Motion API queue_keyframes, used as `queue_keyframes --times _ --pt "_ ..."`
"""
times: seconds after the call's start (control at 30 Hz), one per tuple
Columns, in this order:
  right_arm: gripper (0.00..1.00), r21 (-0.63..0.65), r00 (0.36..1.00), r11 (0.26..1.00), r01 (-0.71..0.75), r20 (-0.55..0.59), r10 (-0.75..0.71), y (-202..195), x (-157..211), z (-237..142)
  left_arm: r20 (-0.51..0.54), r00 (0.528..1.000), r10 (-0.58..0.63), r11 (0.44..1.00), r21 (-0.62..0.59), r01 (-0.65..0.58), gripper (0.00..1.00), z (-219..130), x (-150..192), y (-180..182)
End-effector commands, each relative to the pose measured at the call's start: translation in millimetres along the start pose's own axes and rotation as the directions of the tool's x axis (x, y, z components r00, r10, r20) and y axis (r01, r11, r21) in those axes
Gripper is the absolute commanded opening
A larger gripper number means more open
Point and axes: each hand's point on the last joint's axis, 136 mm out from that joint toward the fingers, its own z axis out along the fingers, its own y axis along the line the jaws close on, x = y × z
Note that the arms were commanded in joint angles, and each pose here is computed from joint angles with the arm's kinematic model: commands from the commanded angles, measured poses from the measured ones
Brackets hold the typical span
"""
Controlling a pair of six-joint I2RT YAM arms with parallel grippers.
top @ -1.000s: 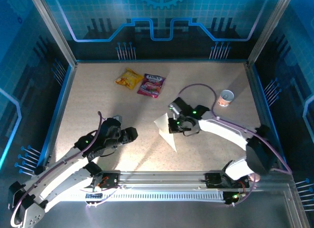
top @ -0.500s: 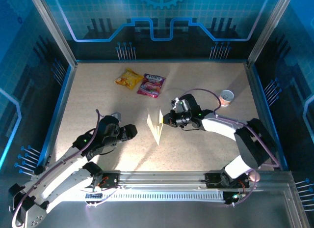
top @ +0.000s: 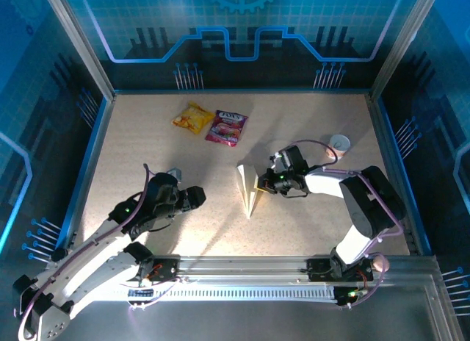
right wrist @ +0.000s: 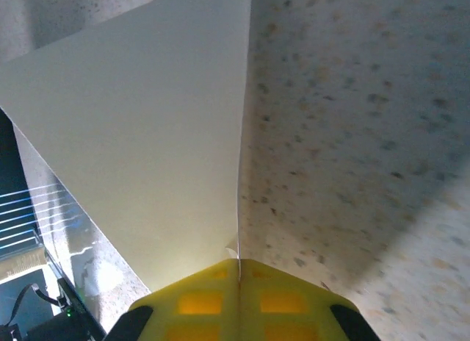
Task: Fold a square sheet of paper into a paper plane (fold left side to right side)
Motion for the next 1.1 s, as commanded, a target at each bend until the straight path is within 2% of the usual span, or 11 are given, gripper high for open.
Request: queue_keyframes --times 0.0,0.07,0.3,0.47,0.63,0.83,1.07 --pt "0.0 0.046 0.999 0.998 0.041 0.01 -0.041 -6.2 1.3 -14.8 -0.007 1.0 0.002 1.0 0.014 -0.002 0.71 1.9 -1.3 -2.9" --pt "0.01 0.06 0.999 0.997 0.042 0.013 -0.043 -9.5 0.8 -18.2 -0.009 1.0 0.002 1.0 0.017 -0.002 0.72 3.3 -1.3 -3.9" --pt "0.22 0.097 0.999 0.995 0.032 0.01 -0.033 -18.8 1.0 -22.5 -0.014 1.0 0.012 1.0 0.015 -0.011 0.72 4.3 -3.3 -6.7" --pt "0.38 0.175 0.996 0.982 0.066 0.043 -0.075 -17.6 -2.8 -49.5 -0.004 1.0 0.025 1.0 0.005 -0.025 0.73 1.0 -5.7 -6.2" --pt "0.51 0.247 0.991 0.962 0.119 0.022 -0.129 -9.5 8.1 -79.7 0.009 0.999 0.036 0.999 -0.001 -0.036 0.76 -1.9 -8.5 -4.0" --pt "0.54 0.196 0.983 0.964 0.179 -0.076 -0.167 13.5 34.6 -66.4 0.026 0.999 0.037 0.999 -0.004 -0.036 0.77 -2.8 -11.9 -2.0" --pt "0.54 0.216 0.973 0.951 0.219 -0.125 -0.195 23.4 34.9 -39.0 0.021 0.999 0.031 0.999 -0.007 -0.031 0.77 -4.7 -10.3 0.2"
